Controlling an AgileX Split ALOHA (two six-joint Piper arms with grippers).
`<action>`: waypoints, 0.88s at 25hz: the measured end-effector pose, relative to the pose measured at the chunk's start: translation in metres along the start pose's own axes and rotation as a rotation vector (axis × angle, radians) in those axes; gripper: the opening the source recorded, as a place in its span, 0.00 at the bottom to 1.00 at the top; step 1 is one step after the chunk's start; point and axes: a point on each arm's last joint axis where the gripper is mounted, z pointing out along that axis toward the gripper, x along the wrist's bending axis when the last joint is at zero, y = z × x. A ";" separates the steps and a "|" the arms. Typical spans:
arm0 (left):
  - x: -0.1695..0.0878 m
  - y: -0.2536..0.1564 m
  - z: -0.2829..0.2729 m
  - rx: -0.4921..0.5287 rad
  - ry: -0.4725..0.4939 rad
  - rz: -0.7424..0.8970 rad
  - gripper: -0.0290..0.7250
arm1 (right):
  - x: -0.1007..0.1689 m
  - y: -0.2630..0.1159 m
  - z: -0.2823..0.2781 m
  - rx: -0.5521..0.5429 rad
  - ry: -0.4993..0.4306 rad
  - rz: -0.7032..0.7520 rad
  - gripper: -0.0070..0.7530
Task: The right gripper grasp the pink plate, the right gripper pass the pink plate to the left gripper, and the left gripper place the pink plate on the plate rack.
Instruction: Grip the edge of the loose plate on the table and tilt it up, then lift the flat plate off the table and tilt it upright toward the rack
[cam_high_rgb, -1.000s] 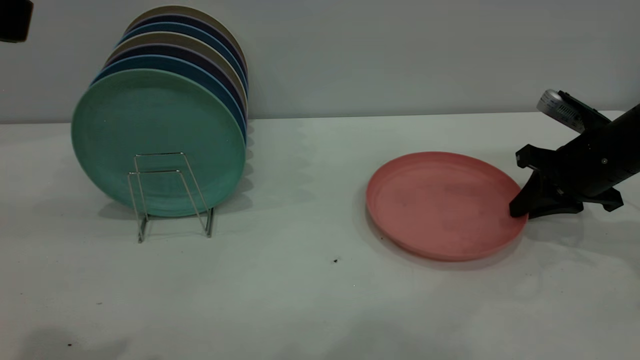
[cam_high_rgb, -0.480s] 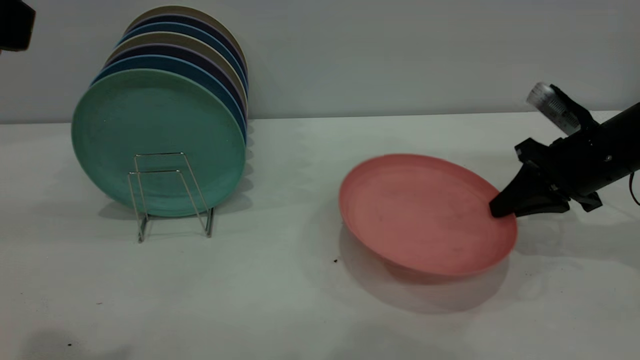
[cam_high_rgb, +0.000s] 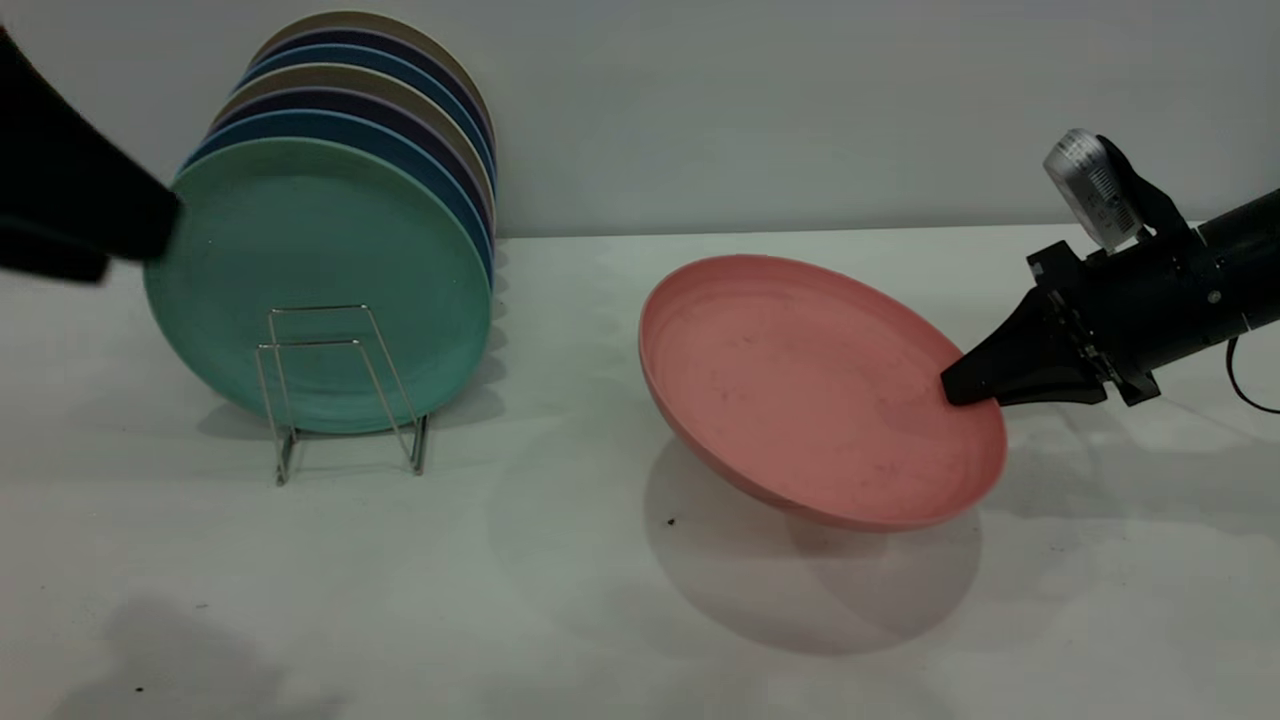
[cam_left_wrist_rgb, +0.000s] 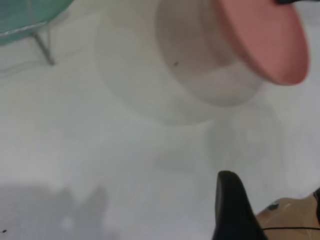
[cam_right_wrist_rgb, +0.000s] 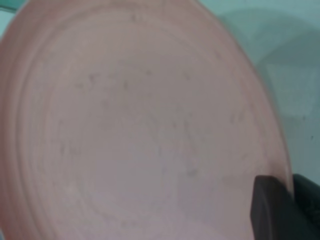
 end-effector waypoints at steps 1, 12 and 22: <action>0.004 0.001 0.007 0.007 0.002 -0.005 0.61 | 0.000 0.000 0.000 0.000 0.000 -0.003 0.03; 0.031 0.013 0.074 -0.067 -0.151 -0.104 0.61 | 0.018 0.000 0.016 0.018 0.060 -0.049 0.03; 0.039 0.015 0.092 -0.100 -0.190 -0.141 0.61 | 0.062 -0.004 0.057 0.046 0.146 -0.113 0.03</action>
